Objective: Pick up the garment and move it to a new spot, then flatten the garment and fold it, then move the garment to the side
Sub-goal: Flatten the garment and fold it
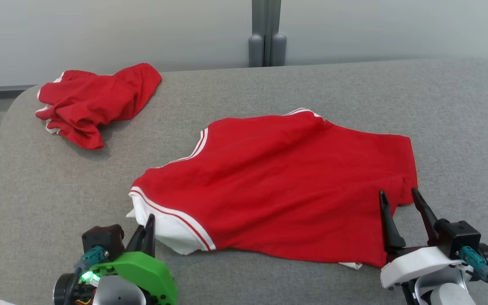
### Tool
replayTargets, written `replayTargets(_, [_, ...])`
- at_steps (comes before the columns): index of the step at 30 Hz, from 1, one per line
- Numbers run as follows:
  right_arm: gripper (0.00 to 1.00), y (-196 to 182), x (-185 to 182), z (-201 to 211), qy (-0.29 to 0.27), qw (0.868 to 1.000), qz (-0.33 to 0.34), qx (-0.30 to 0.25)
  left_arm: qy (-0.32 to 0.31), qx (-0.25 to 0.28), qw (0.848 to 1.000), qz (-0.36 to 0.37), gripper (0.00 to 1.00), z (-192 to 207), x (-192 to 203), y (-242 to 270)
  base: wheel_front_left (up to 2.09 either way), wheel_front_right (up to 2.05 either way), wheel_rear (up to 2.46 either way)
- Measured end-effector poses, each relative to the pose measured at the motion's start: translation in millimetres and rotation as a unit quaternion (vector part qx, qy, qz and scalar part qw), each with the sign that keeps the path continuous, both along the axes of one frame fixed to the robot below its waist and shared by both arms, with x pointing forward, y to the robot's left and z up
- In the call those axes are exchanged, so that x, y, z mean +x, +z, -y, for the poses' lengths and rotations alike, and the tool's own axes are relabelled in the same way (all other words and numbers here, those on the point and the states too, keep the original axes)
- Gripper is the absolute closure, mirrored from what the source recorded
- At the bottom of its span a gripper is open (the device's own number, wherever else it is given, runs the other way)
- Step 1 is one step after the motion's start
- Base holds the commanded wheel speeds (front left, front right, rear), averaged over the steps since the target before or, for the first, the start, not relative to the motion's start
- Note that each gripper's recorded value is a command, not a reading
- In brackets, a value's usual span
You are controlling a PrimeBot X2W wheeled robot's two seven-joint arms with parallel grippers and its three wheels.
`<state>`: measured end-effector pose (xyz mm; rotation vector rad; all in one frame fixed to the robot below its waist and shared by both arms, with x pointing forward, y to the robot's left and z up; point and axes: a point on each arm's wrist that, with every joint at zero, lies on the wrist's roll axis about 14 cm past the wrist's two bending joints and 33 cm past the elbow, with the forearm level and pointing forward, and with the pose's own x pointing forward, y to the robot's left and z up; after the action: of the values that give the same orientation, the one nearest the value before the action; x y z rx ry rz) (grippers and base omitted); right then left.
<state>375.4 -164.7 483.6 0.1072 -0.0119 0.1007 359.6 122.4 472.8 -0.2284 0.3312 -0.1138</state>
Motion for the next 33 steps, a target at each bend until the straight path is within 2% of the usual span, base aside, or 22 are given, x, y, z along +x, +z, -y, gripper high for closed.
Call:
replayTargets(2, [0.0, -1.4, -0.2, 1.1, -0.002, 1.0, -0.002, 0.0, 0.012, 0.007, 1.0, -0.021, 0.96, -5.0, 0.0, -13.7, 0.0, 0.0, 0.0])
replayTargets(4, [0.0, -3.5, -1.4, 2.7, -0.004, 1.0, -0.006, -0.001, 0.016, 0.006, 0.999, -0.045, 0.77, -5.5, -1.8, -29.0, 0.0, 0.0, 0.0])
replayTargets(5, [0.0, -4.0, -2.2, 4.0, -0.006, 1.0, -0.006, -0.003, 0.021, 0.009, 0.999, -0.047, 0.32, -7.9, -0.6, -33.6, 0.0, 0.0, 0.0])
replayTargets(6, [0.0, -4.5, -3.0, 5.5, -0.008, 1.0, -0.007, -0.003, 0.026, 0.006, 0.999, -0.047, 0.0, -9.4, 2.2, -35.6, 0.0, 0.0, 0.0])
replayTargets(16, [0.0, -1.6, -13.4, 26.9, -0.039, 0.999, -0.004, -0.012, 0.024, 0.014, 0.999, 0.042, 0.0, -2.4, 38.0, -10.9, 0.0, 0.0, 0.0])
replayTargets(21, [0.0, -5.7, -19.0, 34.3, -0.049, 0.998, -0.011, -0.023, 0.016, 0.01, 0.997, 0.078, 0.0, 1.1, 37.1, 2.7, 0.0, 0.0, 0.0])
replayTargets(25, [0.0, -24.6, -20.4, 32.6, -0.042, 0.997, -0.041, -0.041, 0.017, 0.002, 0.996, 0.087, 0.0, 2.8, 25.5, 3.1, 0.0, 0.0, 0.0])
replayTargets(31, [0.0, -34.0, 10.2, 22.6, -0.021, 0.994, -0.074, -0.073, 0.028, -0.013, 0.995, 0.093, 0.0, 4.4, 9.3, 0.5, 0.0, 0.0, 0.0])
replayTargets(33, [0.0, -43.8, 20.0, 22.6, -0.019, 0.991, -0.103, -0.081, 0.03, -0.016, 0.995, 0.09, 0.0, 4.5, 6.2, -1.7, 0.0, 0.0, 0.0])
